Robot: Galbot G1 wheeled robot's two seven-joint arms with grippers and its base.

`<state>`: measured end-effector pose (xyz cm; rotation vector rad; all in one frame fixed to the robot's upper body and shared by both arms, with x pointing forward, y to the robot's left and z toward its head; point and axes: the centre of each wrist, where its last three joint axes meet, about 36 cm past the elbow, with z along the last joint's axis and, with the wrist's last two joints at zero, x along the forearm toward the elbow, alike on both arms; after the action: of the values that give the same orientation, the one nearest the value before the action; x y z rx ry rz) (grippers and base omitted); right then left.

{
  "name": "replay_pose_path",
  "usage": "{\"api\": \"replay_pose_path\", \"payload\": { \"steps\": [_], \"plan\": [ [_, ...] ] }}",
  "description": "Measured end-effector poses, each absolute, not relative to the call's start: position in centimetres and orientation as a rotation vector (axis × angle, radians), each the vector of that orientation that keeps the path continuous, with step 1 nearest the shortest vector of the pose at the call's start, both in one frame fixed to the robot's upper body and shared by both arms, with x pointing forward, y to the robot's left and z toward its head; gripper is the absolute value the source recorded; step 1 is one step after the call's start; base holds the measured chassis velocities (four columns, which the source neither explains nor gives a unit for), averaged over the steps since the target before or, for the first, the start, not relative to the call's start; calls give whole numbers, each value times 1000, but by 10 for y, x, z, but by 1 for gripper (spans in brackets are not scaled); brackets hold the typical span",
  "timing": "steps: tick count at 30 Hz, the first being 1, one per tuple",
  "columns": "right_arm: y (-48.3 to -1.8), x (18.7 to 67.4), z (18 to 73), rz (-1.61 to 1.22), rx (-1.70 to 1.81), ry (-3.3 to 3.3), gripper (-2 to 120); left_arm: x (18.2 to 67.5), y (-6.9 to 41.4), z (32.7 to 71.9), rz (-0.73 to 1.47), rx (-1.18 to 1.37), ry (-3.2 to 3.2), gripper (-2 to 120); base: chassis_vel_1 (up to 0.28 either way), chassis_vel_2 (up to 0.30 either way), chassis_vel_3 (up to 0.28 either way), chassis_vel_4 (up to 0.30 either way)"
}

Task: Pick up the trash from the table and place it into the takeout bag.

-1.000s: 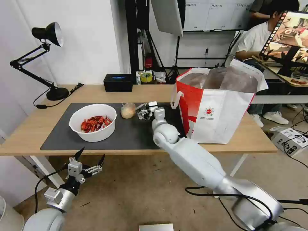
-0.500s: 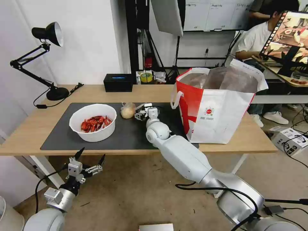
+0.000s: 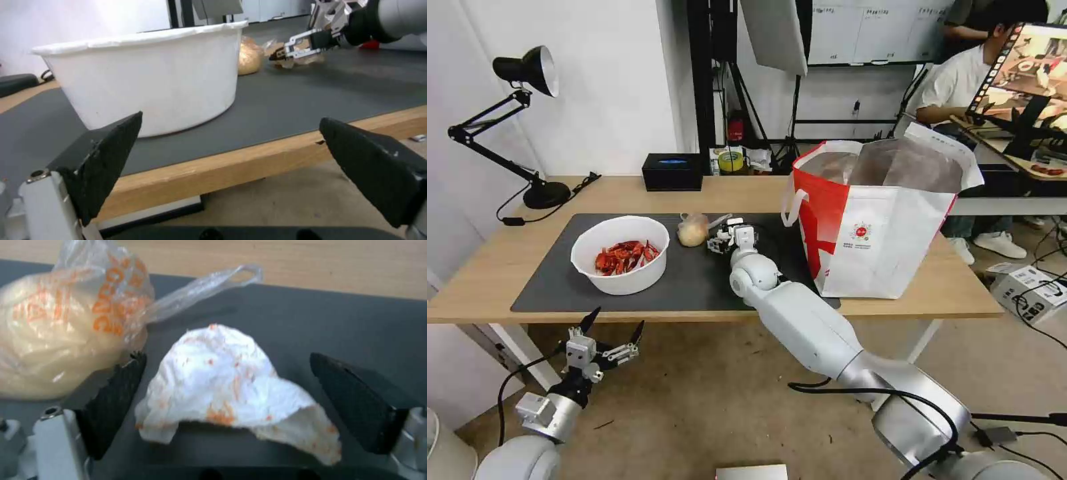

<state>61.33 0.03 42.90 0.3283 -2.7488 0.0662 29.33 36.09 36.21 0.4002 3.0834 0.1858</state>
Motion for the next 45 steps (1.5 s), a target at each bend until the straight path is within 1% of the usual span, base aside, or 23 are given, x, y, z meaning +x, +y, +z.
{"api": "replay_pose_path", "payload": {
  "steps": [1, 3, 5, 6, 7, 8, 9, 10, 13, 14, 17, 18, 22, 23, 26, 31, 35, 37, 38, 39, 42, 43, 45],
  "plan": [
    [1, 612, 429, 64, 329, -2744, 88, 293, 361, 363, 187, 401, 3082, 100, 0, 0, 0, 0],
    [1, 611, 428, 63, 329, -2743, 86, 293, 361, 363, 187, 402, 3082, 100, 0, 0, 0, 0],
    [1, 607, 427, 57, 326, -2731, 75, 294, 361, 363, 189, 404, 3082, 100, 0, 0, 0, 0],
    [1, 607, 427, 57, 326, -2731, 75, 294, 361, 363, 189, 404, 3082, 100, 0, 0, 0, 0],
    [1, 606, 427, 56, 324, -2728, 69, 294, 361, 362, 189, 405, 3082, 100, 0, 0, 0, 0],
    [1, 605, 427, 55, 324, -2726, 68, 294, 360, 362, 189, 405, 3082, 100, 0, 0, 0, 0],
    [0, 604, 426, 52, 319, -2723, 59, 294, 360, 362, 189, 406, 3084, 100, 0, 0, 0, 0],
    [0, 604, 426, 52, 319, -2723, 59, 294, 360, 362, 189, 406, 3084, 100, 0, 0, 0, 0],
    [-2, 605, 425, 46, 310, -2721, 46, 293, 359, 362, 188, 407, 3085, 100, 0, 0, 0, 0],
    [-2, 605, 425, 46, 310, -2721, 46, 293, 359, 362, 188, 407, 3085, 100, 0, 0, 0, 0],
    [-6, 606, 425, 45, 307, -2723, 31, 292, 359, 361, 185, 404, 3089, 100, 0, 0, 0, 0],
    [-6, 606, 425, 45, 307, -2723, 31, 292, 359, 361, 185, 404, 3089, 100, 0, 0, 0, 0],
    [-8, 607, 424, 37, 317, -2729, 14, 290, 358, 361, 182, 402, 3089, 100, 0, 0, 0, 0],
    [-8, 607, 424, 37, 317, -2729, 14, 290, 358, 361, 182, 402, 3089, 100, 0, 0, 0, 0],
    [-11, 607, 427, 22, 326, -2752, 0, 288, 356, 360, 178, 398, 3089, 100, 0, 0, 0, 0],
    [-19, 602, 429, 20, 339, -2785, 0, 285, 355, 359, 177, 398, 3088, 100, 0, 0, 0, 0],
    [-31, 589, 434, 24, 383, -2833, 0, 285, 354, 360, 182, 402, 3084, 100, 0, 0, 0, 0],
    [-37, 577, 443, 21, 431, -2870, 0, 284, 352, 362, 181, 407, 3079, 100, 0, 0, 0, 0],
    [-45, 560, 453, 18, 486, -2916, 0, 284, 351, 364, 180, 410, 3074, 100, 0, 0, 0, 0],
    [-45, 560, 453, 18, 486, -2916, 0, 284, 351, 364, 180, 410, 3074, 100, 0, 0, 0, 0],
    [-66, 524, 476, -22, 597, -3014, 0, 282, 351, 364, 180, 409, 3077, 100, 0, 0, 0, 0],
    [-66, 524, 476, -22, 597, -3014, 0, 282, 351, 364, 180, 409, 3077, 100, 0, 0, 0, 0],
    [-77, 510, 490, -76, 640, -3061, 0, 281, 351, 364, 181, 407, 3081, 100, 0, 0, 0, 0]
  ]
}}
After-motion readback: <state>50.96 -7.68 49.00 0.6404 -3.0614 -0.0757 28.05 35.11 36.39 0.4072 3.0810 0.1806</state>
